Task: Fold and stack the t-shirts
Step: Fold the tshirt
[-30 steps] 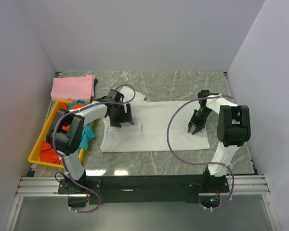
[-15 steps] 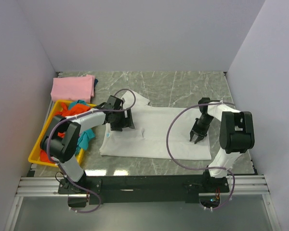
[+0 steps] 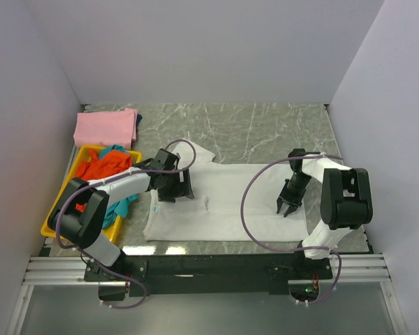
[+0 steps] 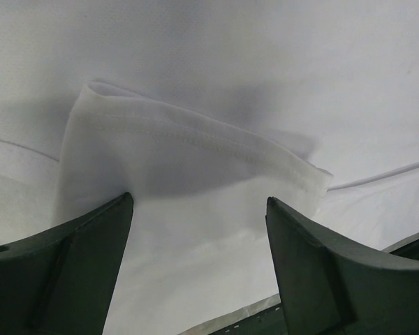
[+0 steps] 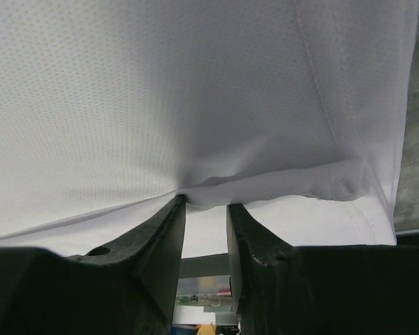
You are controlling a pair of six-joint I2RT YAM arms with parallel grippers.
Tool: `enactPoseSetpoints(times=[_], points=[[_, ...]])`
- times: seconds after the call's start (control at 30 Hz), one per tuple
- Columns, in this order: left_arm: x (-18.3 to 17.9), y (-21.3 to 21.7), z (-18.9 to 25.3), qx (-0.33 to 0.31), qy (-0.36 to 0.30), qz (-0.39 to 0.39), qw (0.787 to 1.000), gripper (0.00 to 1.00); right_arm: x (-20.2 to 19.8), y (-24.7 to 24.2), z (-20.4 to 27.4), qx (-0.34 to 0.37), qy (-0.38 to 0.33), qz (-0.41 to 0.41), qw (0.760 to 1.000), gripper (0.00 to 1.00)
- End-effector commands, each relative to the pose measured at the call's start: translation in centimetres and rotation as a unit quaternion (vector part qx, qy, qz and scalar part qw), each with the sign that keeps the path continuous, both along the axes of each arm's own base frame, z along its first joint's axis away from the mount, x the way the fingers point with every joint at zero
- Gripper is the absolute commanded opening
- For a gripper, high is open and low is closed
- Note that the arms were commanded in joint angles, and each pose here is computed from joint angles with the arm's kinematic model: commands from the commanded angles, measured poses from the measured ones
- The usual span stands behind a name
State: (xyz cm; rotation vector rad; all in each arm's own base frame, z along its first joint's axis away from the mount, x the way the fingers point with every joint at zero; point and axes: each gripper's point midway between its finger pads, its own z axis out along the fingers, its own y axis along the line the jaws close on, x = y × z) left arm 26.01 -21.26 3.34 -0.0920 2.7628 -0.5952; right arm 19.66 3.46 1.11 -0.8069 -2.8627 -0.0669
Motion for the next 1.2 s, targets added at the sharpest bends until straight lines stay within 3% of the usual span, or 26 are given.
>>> enactPoseSetpoints(times=[0.0, 0.2, 0.47, 0.6, 0.87, 1.17], points=[[-1.8, 1.4, -0.5, 0.030, 0.031, 0.008, 0.999, 0.84, -0.5, -1.1, 0.1, -0.033, -0.002, 0.005, 0.999, 0.37], [0.2, 0.6, 2.5, 0.023, 0.000, 0.009, 1.000, 0.85, 1.6, -1.1, 2.6, -0.034, -0.036, 0.003, 0.999, 0.37], [4.1, -1.3, 8.2, 0.004, -0.057, 0.002, 0.998, 0.88, 7.6, -2.1, 8.4, -0.051, -0.131, -0.005, 0.990, 0.38], [5.8, -1.5, 8.6, 0.019, -0.069, -0.001, 0.997, 0.90, 10.7, -3.1, 9.7, -0.060, -0.176, -0.001, 0.983, 0.38], [9.2, -2.0, 10.0, 0.016, -0.088, -0.003, 0.996, 0.90, 15.9, -7.0, 8.1, -0.121, -0.221, -0.003, 0.968, 0.38], [11.6, -0.3, 10.6, -0.003, -0.085, 0.031, 0.996, 0.90, 19.4, -9.3, 5.5, -0.103, -0.250, -0.044, 0.962, 0.37]])
